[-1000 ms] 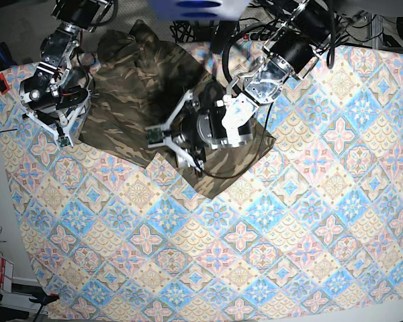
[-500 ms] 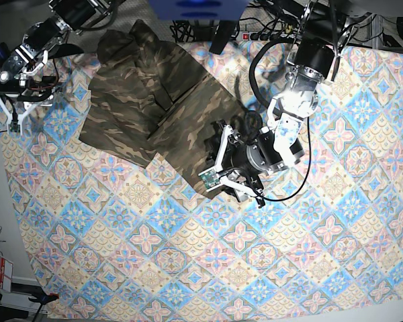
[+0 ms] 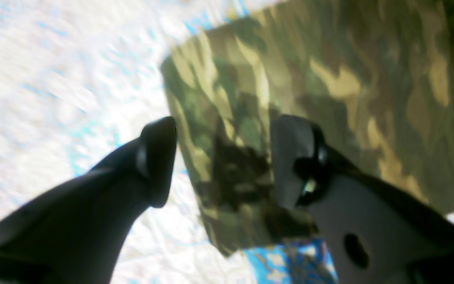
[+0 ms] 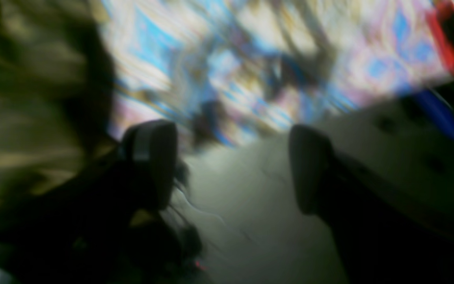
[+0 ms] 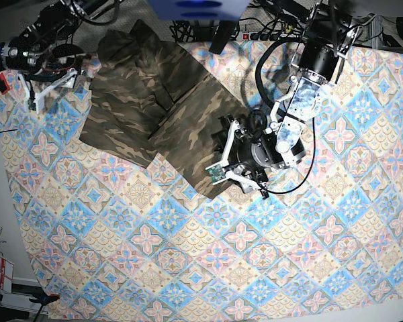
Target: Fold the T-shirt properly
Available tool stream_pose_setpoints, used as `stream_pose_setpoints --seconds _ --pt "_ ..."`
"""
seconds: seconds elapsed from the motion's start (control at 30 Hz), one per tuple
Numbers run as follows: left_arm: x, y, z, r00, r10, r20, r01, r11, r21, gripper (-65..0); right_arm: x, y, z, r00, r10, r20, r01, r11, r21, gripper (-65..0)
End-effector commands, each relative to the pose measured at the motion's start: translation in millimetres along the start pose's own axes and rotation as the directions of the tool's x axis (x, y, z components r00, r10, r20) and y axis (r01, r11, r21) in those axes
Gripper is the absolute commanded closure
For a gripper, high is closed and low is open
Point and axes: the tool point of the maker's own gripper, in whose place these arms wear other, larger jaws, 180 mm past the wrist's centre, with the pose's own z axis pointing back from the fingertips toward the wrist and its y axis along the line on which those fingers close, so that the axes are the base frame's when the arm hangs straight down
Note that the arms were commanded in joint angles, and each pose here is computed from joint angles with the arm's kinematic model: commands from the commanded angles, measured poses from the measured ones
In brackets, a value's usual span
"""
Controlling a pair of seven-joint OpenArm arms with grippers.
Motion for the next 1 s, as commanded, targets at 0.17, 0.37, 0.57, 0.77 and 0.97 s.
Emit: stream_pose_setpoints --seconds 0.17,0.37,0.57,0.77,0.97 --pt "-20 18 -4 0.996 -0.025 -0.085 0.029 0.998 0.049 -37.5 25 53 0 0.99 0.076 0.115 -0.096 0.977 0.189 -43.5" --pt "-30 16 -4 0.991 -0.043 -0.126 0.051 0.997 0.062 -37.5 5 57 -11 0.997 0.069 0.044 -0.076 0.977 0.201 -43.5" --pt "-29 16 -5 0.991 -0.042 -0.123 0.05 0.997 0.062 -37.5 -11 61 -12 0.996 0.088 0.008 -0.088 0.972 0.217 -43.5" --pt "-27 16 -5 0.992 -0.043 -0.121 0.051 0.997 0.061 -37.5 -35 89 -32 0.992 0.113 -0.059 -0.089 0.944 0.317 -43.5" --pt "-28 16 -5 0.991 -0.045 -0.124 0.053 0.997 0.063 -37.5 -66 119 -64 0.993 0.037 -0.113 0.015 0.903 0.43 -43.5"
